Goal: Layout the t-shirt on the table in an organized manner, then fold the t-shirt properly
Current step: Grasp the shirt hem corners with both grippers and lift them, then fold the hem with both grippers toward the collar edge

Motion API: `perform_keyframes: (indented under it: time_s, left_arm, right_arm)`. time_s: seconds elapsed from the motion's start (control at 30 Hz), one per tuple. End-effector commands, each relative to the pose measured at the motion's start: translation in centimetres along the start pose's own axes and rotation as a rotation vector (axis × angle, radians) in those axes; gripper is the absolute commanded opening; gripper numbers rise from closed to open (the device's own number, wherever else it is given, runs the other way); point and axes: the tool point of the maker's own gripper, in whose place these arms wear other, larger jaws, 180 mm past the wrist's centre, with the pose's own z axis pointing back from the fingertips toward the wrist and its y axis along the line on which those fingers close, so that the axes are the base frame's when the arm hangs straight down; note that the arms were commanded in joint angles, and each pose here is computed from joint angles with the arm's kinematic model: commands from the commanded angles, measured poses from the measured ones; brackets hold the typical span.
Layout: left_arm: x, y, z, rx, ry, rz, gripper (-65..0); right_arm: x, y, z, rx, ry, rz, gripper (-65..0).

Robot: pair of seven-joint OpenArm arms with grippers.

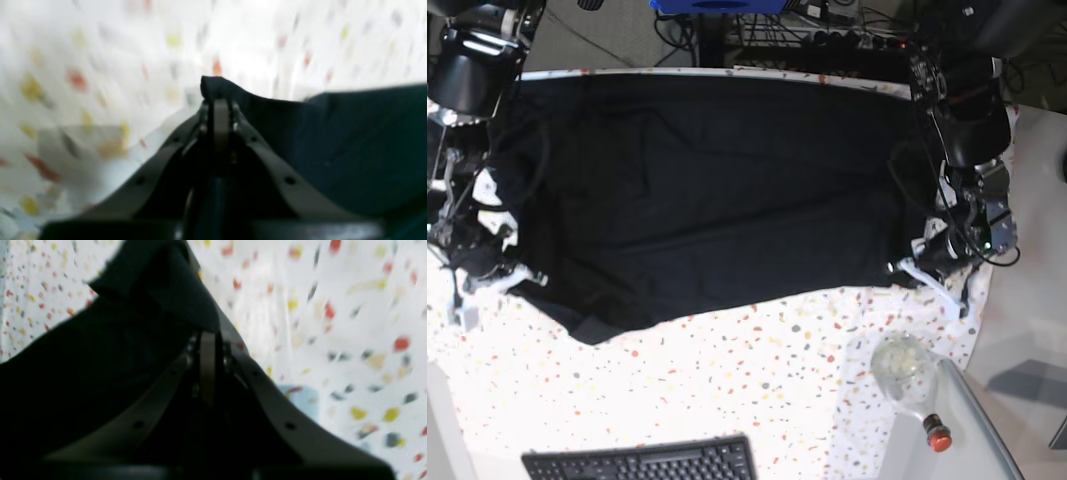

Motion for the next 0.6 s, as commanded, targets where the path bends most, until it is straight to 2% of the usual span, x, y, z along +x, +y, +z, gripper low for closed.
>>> perform_keyframes:
  time_s: [0.0,0.23,0.37,0.57]
  left_arm:
    - [3.7,0.3,0.6,0.001,-0.085,-0.012,-65.0]
    - [6.2,-2.7,0.1,-0.038,-0.06,-0.157,-65.0]
    - [6.7,-3.1,0.1,-0.042,-0.068,-0.163,-65.0]
    - [7.8,-2.9,0.4,-0.036,-0.087,-0.167,-65.0]
  right_arm:
    - [2.8,0.5,0.3,0.013,-0.064,0.037,-65.0]
    - [6.0,-0.6,-1.3,-0.008,-0.048,0.139,-65.0]
    - [7.2,-2.0,-2.6,-0.028,-0.103,0.175,-65.0]
    - [7.4,-3.1,-4.2,-0.04,-0.153,0.296,-65.0]
